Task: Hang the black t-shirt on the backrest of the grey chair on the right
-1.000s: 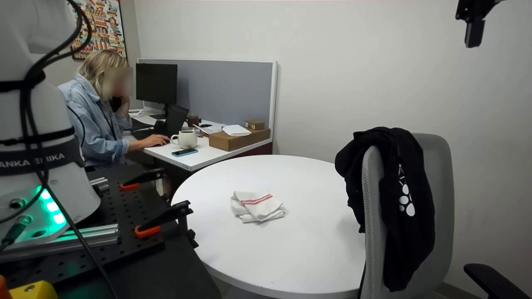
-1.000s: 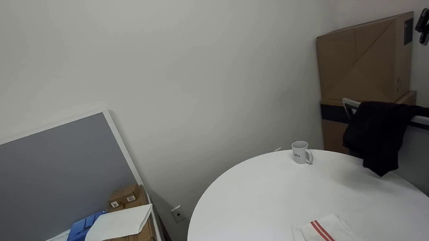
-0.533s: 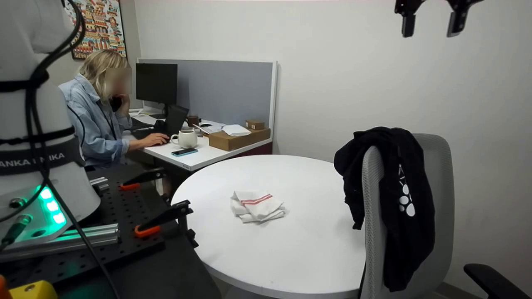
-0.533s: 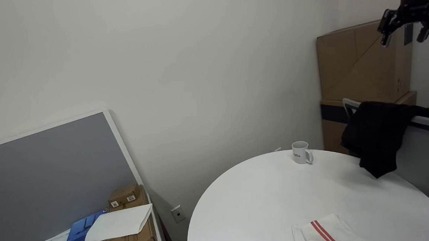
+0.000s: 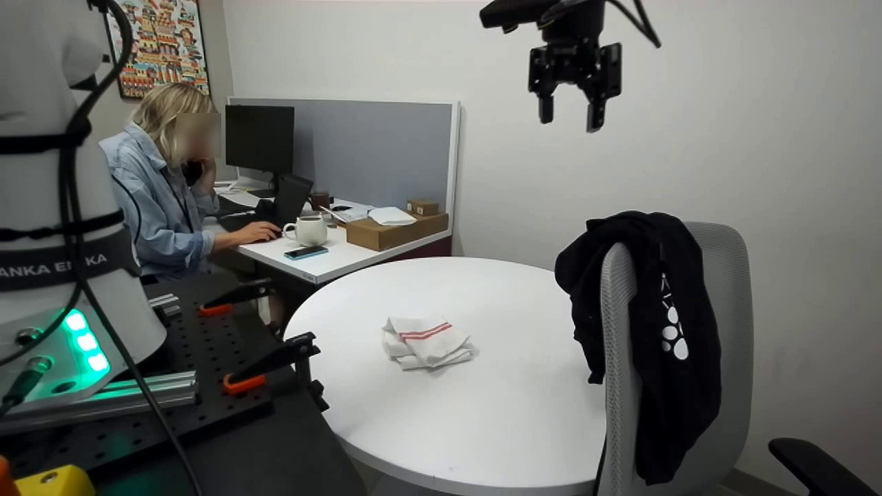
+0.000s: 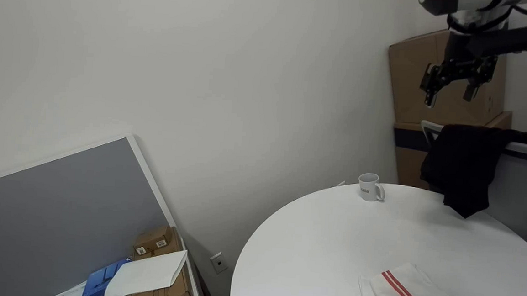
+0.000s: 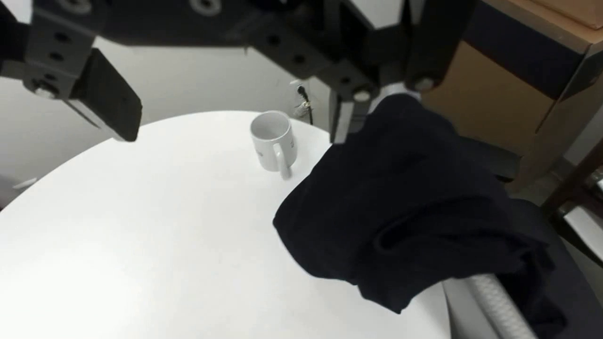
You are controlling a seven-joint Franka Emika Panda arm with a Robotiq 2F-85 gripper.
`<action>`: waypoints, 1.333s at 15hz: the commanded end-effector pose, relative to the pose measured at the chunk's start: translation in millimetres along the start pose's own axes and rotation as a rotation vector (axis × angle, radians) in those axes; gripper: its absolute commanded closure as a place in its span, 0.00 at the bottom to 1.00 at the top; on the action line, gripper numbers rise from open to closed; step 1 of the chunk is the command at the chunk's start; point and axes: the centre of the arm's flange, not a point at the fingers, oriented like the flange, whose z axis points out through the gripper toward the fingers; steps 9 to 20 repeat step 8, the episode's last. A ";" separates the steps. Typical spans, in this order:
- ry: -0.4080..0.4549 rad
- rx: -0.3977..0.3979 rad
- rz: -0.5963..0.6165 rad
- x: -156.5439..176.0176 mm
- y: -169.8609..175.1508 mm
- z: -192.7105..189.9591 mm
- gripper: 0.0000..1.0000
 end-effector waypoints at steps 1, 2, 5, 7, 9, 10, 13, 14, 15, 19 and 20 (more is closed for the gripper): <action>-0.008 0.029 -0.133 -60.1 -53.7 17.4 0.00; -0.025 0.041 -0.165 -70.3 -66.6 24.8 0.00; -0.052 0.037 -0.139 -55.2 -64.8 33.5 0.00; -0.051 0.039 -0.146 -60.0 -66.9 32.2 0.00; -0.049 0.038 -0.146 -60.3 -65.5 30.8 0.00; -0.049 0.038 -0.146 -60.3 -65.5 30.8 0.00; -0.049 0.038 -0.146 -60.3 -65.5 30.8 0.00; -0.049 0.038 -0.146 -60.3 -65.5 30.8 0.00; -0.049 0.038 -0.146 -60.3 -65.5 30.8 0.00; -0.049 0.038 -0.146 -60.3 -65.5 30.8 0.00; -0.049 0.038 -0.146 -60.3 -65.5 30.8 0.00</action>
